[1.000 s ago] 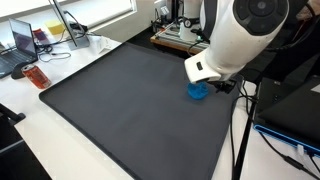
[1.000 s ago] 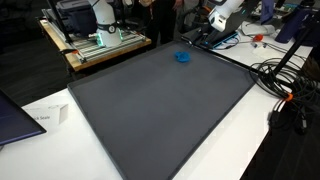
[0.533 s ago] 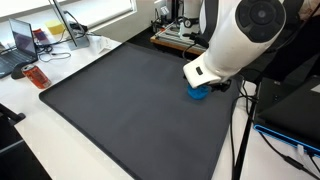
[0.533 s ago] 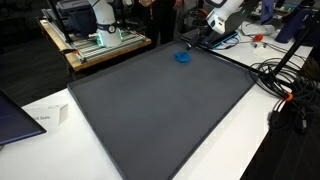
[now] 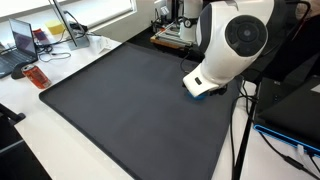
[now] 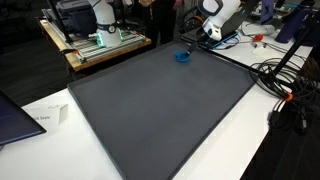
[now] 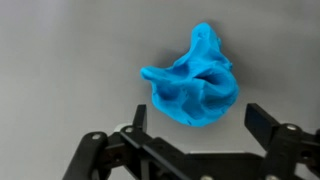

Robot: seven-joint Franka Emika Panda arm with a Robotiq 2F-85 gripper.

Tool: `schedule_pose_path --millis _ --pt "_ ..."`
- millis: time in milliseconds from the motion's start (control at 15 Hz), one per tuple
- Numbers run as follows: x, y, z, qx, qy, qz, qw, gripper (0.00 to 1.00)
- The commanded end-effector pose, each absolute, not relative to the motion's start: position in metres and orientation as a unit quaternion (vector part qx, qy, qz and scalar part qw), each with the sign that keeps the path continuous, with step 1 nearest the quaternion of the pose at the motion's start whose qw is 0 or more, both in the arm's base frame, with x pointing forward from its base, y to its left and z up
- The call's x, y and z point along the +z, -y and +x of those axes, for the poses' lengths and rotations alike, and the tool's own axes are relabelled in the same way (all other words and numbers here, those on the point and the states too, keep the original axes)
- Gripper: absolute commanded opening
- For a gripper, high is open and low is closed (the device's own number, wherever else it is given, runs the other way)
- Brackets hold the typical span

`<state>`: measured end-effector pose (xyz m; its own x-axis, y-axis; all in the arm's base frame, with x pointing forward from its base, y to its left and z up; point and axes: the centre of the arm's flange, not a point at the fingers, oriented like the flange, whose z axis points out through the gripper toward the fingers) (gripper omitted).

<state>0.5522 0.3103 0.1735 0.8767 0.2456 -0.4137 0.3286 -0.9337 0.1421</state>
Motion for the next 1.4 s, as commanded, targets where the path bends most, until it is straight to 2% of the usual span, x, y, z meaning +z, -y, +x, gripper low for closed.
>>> schedule_pose_path --millis 0,667,733,800,867,933,1000,1333 --pt "0.158 -0.301 0.545 -0.203 -0.182 0.958 0.091 1.00" --pt "0.130 -0.287 0.540 -0.250 -0.226 0.938 0.075 1.00" --pt "0.128 -0.286 0.539 -0.259 -0.227 0.936 0.075 0.95" --pt "0.126 -0.285 0.539 -0.265 -0.231 0.934 0.070 0.77" --pt "0.124 -0.284 0.538 -0.272 -0.229 0.932 0.071 0.70" --pt "0.123 -0.284 0.538 -0.278 -0.231 0.930 0.068 0.69" --pt "0.124 -0.284 0.537 -0.287 -0.229 0.928 0.067 0.64" --pt "0.136 -0.285 0.541 -0.292 -0.225 0.927 0.067 0.29"
